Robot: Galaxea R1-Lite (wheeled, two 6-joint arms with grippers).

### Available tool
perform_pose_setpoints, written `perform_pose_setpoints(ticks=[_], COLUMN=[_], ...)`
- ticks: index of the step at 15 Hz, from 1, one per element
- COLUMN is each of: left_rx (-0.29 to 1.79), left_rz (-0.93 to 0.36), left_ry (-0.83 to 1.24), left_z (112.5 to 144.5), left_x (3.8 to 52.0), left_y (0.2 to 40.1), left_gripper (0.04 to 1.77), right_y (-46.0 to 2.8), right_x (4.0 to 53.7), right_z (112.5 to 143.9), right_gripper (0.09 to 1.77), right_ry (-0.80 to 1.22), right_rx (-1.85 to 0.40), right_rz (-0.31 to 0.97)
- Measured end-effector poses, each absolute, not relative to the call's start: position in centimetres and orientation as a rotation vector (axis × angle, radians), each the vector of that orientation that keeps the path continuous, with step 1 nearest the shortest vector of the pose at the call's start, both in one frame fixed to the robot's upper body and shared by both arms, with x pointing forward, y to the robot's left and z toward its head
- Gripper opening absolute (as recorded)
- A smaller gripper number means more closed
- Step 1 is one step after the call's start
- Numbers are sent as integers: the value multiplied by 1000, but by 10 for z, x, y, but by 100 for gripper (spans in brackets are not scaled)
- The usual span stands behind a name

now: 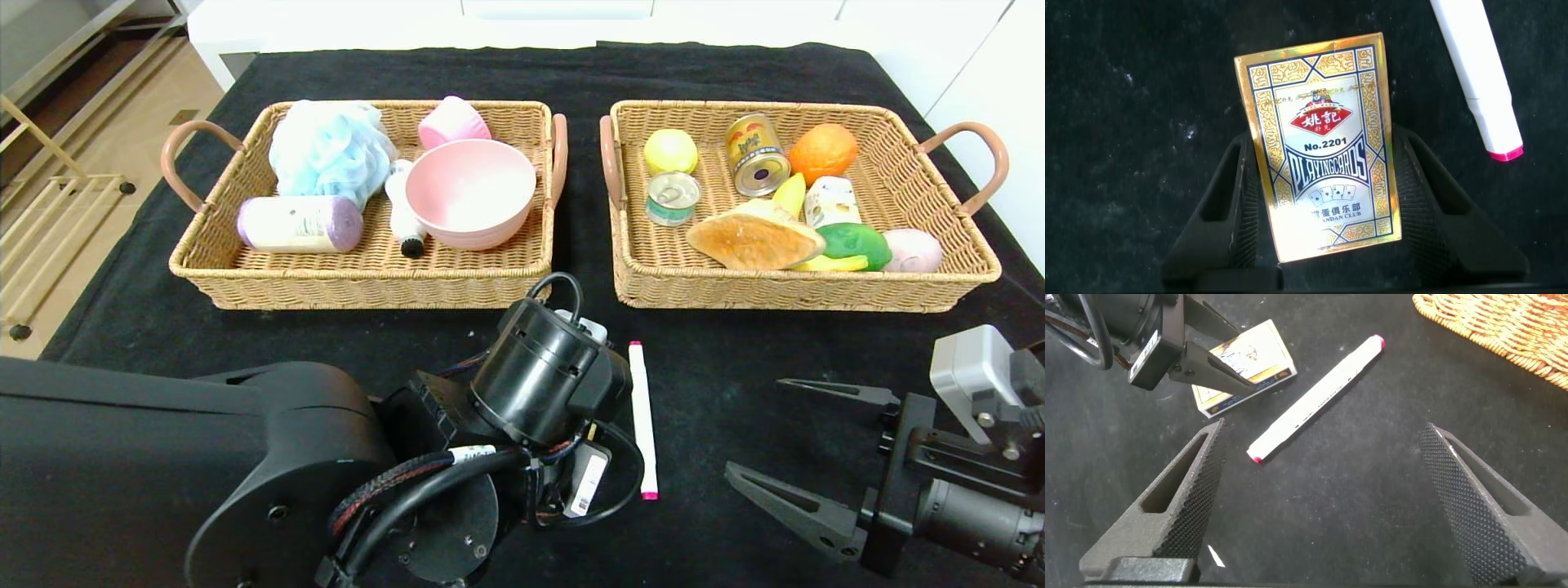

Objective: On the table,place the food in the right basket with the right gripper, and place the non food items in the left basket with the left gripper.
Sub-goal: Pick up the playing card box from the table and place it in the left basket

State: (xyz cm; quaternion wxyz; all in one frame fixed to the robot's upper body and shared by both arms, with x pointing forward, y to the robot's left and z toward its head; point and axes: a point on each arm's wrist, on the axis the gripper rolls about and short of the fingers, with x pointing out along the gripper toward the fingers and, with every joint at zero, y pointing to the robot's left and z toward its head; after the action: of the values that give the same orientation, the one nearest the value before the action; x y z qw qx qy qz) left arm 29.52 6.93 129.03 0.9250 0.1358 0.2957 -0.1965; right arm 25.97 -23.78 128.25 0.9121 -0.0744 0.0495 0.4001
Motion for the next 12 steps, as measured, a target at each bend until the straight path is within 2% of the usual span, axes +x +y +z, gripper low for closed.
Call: perform_pose_setpoints(ticks=[12], left_rx=[278], left_rz=[-390], left_ry=[578], left_z=[1299], left_x=[291], left_y=[74], left_gripper=[102], right_y=[-239], right_x=[256], right_z=[1287], right_gripper=[171], right_ry=[77], right_rx=[-150], right_rz=[826])
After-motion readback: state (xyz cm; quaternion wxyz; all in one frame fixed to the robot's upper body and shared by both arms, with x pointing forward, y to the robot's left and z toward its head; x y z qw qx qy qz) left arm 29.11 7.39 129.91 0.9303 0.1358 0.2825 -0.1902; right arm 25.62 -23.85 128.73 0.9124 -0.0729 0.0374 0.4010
